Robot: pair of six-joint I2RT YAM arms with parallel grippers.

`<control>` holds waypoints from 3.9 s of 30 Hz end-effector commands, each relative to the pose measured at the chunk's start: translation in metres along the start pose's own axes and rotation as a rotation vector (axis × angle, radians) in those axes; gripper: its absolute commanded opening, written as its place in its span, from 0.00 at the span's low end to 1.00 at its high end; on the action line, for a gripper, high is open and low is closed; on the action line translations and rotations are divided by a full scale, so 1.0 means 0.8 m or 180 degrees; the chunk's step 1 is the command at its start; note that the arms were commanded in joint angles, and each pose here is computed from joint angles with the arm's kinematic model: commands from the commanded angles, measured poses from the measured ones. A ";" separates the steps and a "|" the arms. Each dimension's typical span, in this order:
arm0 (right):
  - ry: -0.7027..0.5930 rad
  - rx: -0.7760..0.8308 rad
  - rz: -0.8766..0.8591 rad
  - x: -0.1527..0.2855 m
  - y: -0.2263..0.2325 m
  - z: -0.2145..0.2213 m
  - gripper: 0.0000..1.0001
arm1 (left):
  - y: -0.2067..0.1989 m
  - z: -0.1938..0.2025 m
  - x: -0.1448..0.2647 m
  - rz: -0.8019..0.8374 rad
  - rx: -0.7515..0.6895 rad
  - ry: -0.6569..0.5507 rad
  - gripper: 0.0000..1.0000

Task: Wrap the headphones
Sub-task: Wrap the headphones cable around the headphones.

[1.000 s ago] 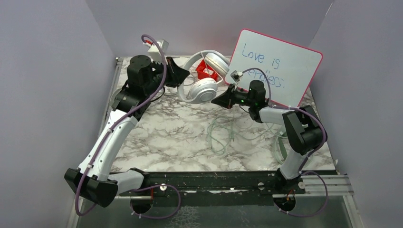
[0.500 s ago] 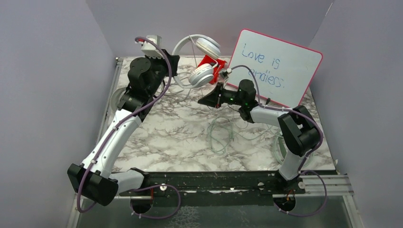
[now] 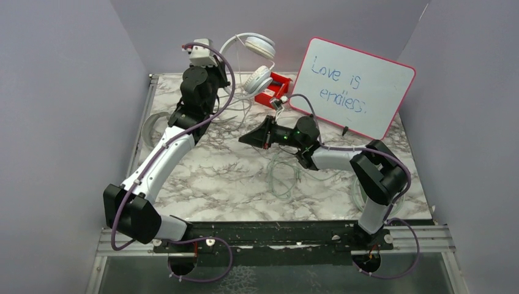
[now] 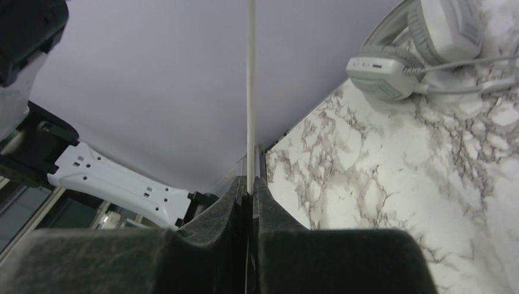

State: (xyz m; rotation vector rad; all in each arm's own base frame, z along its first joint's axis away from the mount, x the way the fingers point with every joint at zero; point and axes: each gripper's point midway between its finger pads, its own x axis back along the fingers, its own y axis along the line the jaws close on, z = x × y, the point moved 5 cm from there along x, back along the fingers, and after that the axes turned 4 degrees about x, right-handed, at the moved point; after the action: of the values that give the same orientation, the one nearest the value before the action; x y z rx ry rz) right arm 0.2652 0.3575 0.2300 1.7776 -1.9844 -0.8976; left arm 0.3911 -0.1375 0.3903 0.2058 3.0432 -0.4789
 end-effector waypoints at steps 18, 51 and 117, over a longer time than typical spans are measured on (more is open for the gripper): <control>0.0195 0.0572 0.0081 -0.001 0.105 0.041 0.00 | 0.008 -0.104 -0.010 -0.0387 0.0189 -0.1173 0.00; 0.0686 0.0558 -0.0074 0.048 0.185 0.050 0.09 | 0.021 -0.090 -0.028 -0.0662 -0.0227 -0.0996 0.00; 0.0571 0.2939 0.0818 0.034 0.379 -0.195 0.01 | 0.040 0.052 0.005 -0.0180 -0.0769 -0.0006 0.00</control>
State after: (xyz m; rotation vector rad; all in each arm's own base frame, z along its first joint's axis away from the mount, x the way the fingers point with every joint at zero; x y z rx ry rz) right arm 0.1167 0.3245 0.5298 1.9197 -2.4869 0.1533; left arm 0.4071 -0.1136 0.3146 -0.0284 3.1501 -0.0255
